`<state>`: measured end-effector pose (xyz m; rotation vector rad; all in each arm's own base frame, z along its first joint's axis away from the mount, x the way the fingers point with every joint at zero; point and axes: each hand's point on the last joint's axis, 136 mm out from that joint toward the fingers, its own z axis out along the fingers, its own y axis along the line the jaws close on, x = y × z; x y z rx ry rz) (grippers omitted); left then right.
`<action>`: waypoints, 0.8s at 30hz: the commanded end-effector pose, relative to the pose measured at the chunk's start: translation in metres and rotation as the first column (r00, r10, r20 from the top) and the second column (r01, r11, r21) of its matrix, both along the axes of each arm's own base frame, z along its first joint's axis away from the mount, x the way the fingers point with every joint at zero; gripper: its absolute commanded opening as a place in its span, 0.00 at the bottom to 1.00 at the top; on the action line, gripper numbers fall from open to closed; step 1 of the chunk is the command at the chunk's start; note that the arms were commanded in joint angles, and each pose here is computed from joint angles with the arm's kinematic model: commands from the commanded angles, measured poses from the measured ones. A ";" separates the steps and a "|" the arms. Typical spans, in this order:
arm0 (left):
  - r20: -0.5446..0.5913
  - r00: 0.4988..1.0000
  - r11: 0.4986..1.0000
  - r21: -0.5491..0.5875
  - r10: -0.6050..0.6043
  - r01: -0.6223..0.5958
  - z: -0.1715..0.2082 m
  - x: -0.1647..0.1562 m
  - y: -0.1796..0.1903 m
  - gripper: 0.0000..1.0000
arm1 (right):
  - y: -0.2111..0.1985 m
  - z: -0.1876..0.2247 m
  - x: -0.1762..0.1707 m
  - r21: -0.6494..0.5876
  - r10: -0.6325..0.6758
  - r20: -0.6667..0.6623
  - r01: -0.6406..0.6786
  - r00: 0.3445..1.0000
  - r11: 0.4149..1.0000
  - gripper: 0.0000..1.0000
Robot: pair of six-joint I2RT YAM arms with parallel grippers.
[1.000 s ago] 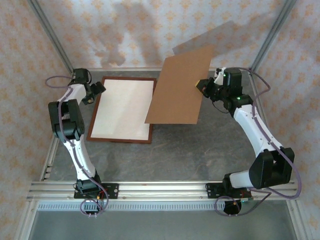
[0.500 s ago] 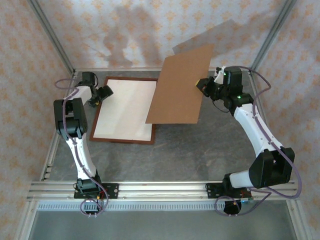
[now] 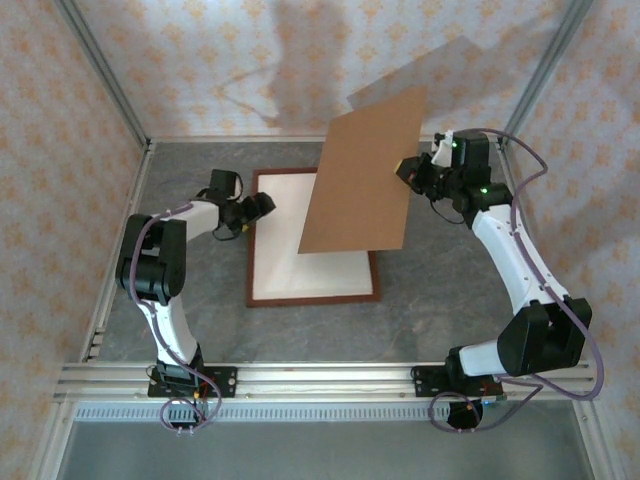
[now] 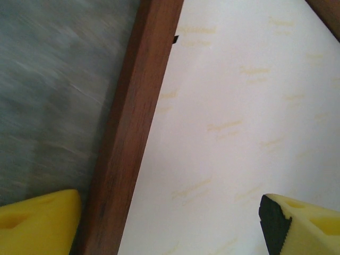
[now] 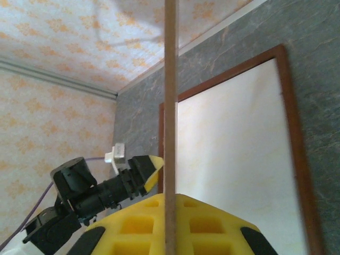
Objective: Put the photo into the frame
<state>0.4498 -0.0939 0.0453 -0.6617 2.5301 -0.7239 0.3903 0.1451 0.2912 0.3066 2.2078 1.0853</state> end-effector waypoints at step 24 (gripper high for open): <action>0.145 0.979 0.980 0.121 0.142 -0.160 0.062 -0.006 0.065 0.87 | 0.087 -0.086 -0.017 0.231 0.361 -0.085 -0.334 0.929 0.914 0.00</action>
